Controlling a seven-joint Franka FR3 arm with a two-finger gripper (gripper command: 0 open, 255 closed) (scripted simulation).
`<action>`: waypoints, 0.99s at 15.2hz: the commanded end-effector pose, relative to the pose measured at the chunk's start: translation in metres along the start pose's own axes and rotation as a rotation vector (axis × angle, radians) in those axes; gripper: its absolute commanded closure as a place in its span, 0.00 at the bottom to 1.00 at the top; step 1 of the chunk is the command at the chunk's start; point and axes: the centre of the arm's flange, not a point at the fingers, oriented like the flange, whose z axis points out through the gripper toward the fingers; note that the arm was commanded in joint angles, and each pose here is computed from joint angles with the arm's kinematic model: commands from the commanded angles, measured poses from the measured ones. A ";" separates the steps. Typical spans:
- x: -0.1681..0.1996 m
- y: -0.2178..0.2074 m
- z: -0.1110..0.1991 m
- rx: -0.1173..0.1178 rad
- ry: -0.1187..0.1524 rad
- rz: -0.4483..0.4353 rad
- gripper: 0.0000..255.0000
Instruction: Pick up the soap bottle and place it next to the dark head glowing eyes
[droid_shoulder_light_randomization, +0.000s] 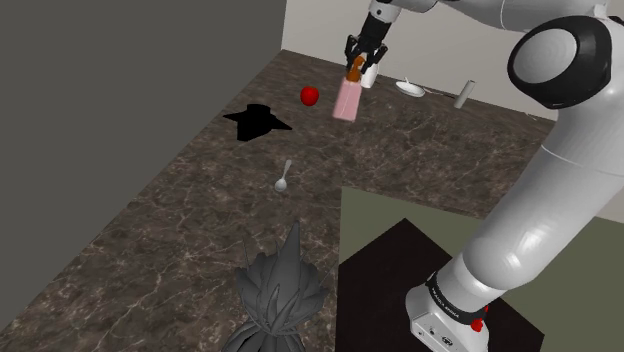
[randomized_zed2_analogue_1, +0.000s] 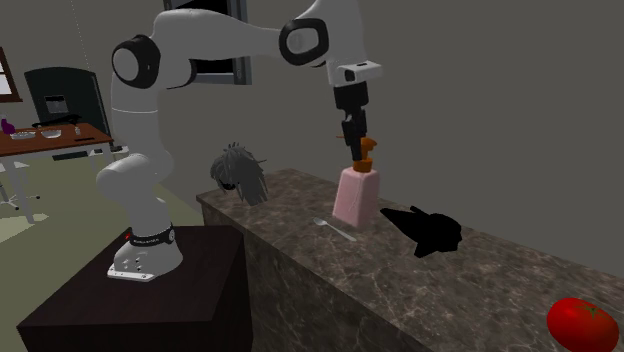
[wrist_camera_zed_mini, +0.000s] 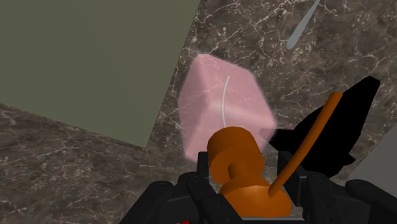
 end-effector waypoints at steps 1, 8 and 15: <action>0.001 -0.001 -0.010 0.000 -0.001 0.000 1.00; 0.008 -0.003 -0.046 0.000 -0.001 0.000 1.00; 0.015 -0.005 -0.083 0.000 -0.001 0.000 1.00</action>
